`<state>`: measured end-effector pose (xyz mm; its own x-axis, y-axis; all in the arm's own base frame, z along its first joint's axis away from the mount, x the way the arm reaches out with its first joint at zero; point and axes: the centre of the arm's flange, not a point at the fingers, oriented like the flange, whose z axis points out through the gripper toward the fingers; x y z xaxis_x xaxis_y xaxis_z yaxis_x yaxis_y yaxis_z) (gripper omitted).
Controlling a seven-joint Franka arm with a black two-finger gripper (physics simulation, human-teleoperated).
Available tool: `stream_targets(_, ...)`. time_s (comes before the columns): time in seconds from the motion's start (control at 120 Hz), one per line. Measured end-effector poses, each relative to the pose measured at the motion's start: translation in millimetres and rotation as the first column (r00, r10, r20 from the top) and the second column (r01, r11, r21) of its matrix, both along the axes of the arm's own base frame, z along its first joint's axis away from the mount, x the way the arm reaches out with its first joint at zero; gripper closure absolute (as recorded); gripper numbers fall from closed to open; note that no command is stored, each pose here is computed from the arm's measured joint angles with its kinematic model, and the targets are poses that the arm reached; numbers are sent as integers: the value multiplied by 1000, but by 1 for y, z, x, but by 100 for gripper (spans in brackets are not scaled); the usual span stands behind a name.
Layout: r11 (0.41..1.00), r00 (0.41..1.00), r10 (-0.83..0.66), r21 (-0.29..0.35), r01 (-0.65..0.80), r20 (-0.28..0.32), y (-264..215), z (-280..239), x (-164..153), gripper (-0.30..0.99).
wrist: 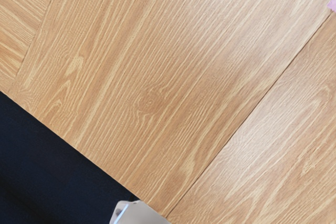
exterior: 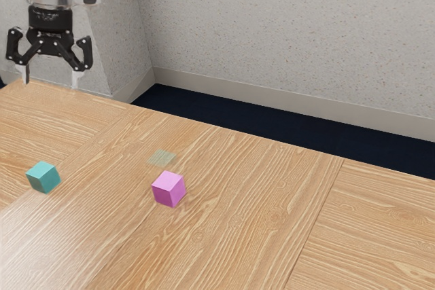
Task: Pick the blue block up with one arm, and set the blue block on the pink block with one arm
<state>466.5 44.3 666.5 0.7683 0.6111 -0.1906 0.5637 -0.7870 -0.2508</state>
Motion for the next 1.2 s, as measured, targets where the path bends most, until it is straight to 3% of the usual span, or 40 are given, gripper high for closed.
stream_targets(0.133, 982, 966, 185, -9, -187, 182, 17, 28, 5, 0)
stream_targets(0.183, 976, 952, 217, -42, -213, 218, 4, 38, 3, 0)
stream_targets(0.325, 948, 927, 317, -91, -304, 203, -14, 62, -24, 0)
stream_targets(0.358, 943, 925, 332, -85, -321, 187, -17, 57, -43, 0)
stream_targets(0.458, 902, 900, 431, -53, -428, 70, 10, -45, -98, 0)
stream_targets(0.5, 884, 883, 467, -48, -465, 48, 21, -87, -114, 0)
stream_targets(0.617, 846, 842, 534, -65, -530, 74, 41, -149, -139, 0)
stream_targets(0.758, 825, 812, 565, -101, -556, 146, 75, -166, -145, 0)
stream_targets(0.858, 874, 854, 486, -104, -475, 183, 97, -171, -149, 0)
stream_targets(1.017, 983, 951, 175, -92, -156, 256, 118, -171, -152, 0)
stream_targets(1.2, 984, 959, -153, -53, 170, 240, 141, -197, -137, 0)
